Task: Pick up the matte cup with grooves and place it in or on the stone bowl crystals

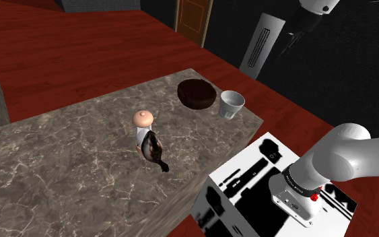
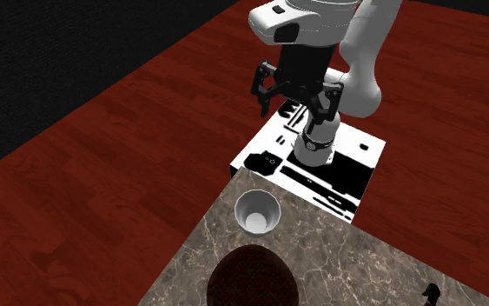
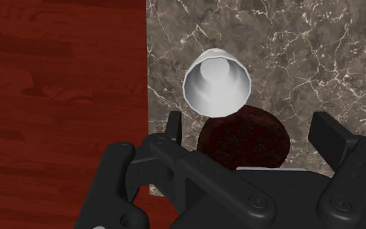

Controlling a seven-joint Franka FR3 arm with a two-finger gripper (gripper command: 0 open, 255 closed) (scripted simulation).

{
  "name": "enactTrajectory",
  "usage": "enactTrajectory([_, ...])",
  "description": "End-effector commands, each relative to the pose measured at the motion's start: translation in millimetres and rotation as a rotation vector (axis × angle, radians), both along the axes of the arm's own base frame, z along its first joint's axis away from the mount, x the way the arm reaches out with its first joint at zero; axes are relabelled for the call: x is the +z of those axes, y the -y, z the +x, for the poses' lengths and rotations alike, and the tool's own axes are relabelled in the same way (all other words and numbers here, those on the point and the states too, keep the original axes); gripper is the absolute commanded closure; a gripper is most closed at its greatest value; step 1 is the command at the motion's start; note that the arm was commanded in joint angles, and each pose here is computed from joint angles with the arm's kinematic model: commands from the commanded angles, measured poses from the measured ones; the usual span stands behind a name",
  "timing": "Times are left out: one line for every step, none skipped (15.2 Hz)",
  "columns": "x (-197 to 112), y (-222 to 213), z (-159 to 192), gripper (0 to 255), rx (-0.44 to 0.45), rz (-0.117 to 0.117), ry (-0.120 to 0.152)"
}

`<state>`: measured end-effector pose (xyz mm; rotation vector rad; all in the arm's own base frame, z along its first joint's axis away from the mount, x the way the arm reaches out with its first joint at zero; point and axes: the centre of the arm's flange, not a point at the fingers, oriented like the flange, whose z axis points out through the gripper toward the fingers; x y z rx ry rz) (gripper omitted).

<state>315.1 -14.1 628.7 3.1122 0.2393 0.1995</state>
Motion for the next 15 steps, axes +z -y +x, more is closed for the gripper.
enactTrajectory([0,0,0,0,0.0,0.0,0.0])
enactTrajectory([-12,-5,4,0,0.002,-0.008,-0.002])
enactTrajectory([-24,-10,9,0,0.004,-0.015,-0.004])
enactTrajectory([-36,-15,13,0,0.006,-0.023,-0.007])
enactTrajectory([-48,-20,17,0,0.008,-0.031,-0.009])
enactTrajectory([-60,-25,22,0,0.01,-0.038,-0.011])
enactTrajectory([-72,-30,26,0,0.011,-0.046,-0.013])
enactTrajectory([-84,-35,30,0,0.013,-0.054,-0.015])
enactTrajectory([-96,-39,34,0,0.015,-0.061,-0.017])
enactTrajectory([-108,-44,38,0,0.017,-0.069,-0.02])
enactTrajectory([-121,-48,43,0,0.019,-0.077,-0.022])
enactTrajectory([-133,-52,47,0,0.021,-0.084,-0.024])
enactTrajectory([-145,-57,51,0,0.023,-0.092,-0.026])
enactTrajectory([-158,-61,55,0,0.025,-0.1,-0.028])
enactTrajectory([-170,-65,59,0,0.027,-0.107,-0.03])
